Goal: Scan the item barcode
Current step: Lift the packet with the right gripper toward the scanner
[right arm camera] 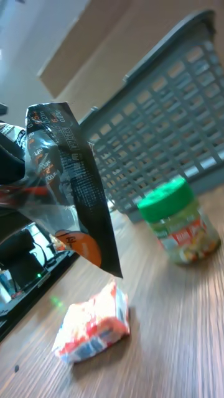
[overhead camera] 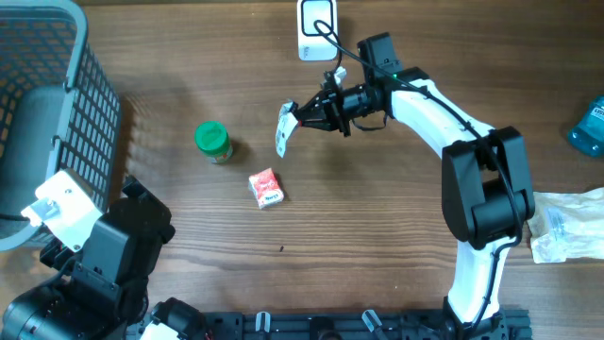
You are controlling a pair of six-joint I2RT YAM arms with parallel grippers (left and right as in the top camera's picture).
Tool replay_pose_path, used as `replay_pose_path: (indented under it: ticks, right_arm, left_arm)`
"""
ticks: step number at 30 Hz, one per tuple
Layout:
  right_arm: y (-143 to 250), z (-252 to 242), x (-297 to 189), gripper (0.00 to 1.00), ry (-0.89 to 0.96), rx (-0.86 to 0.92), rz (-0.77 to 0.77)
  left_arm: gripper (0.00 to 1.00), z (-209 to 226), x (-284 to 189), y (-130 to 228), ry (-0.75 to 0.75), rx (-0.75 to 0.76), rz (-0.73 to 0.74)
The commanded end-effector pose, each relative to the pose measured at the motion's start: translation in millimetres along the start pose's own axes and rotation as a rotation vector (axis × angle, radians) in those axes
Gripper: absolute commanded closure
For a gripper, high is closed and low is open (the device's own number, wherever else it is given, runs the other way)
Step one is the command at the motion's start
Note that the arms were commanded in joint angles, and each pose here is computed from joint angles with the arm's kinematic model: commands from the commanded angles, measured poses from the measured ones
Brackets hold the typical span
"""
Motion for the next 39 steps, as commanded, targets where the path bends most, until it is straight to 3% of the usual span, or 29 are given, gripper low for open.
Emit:
replay_pose_path:
  ticks: [1,4,9,12,18,21,33,39]
  right_arm:
    - [20,37,-10,0.93,-0.161,-0.193,0.161]
    - [26,60,-21,0.93,-0.252,-0.399,0.259]
    - [20,87,-39,0.92,-0.252,-0.501,0.209]
    - [21,105,-50,0.93,-0.247,-0.434,0.171]
    - [38,132,-76,0.91,-0.278,-0.486,0.105]
    - [33,126,-77,0.91,-0.260,-0.402,0.123]
    - [33,126,-79,0.93,-0.259,-0.415,0.122]
    - [26,122,-86,0.93,-0.257,-0.338,0.116]
  left_arm:
    - [0.00,1,0,-2,-0.006,-0.024,-0.004]
    - [0.00,1,0,-2,-0.006,-0.024,-0.004]
    - [0.00,1,0,-2,-0.006,-0.024,-0.004]
    - [0.00,1,0,-2,-0.006,-0.024,-0.004]
    - [0.00,1,0,-2,-0.006,-0.024,-0.004]
    - [0.00,1,0,-2,-0.006,-0.024,-0.004]
    - [0.00,1,0,-2,-0.006,-0.024,-0.004]
    - [0.00,1,0,-2,-0.006,-0.024,-0.004]
Point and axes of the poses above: each gripper's point midway between its finger pads, its own x axis out along the fingers, its own z axis along the line the jaws close on, y = z × x, the point moved 6 cm from there along -x, back along the fingers, and after that the axes turned 1 degree about x, right-handed, at the moved point
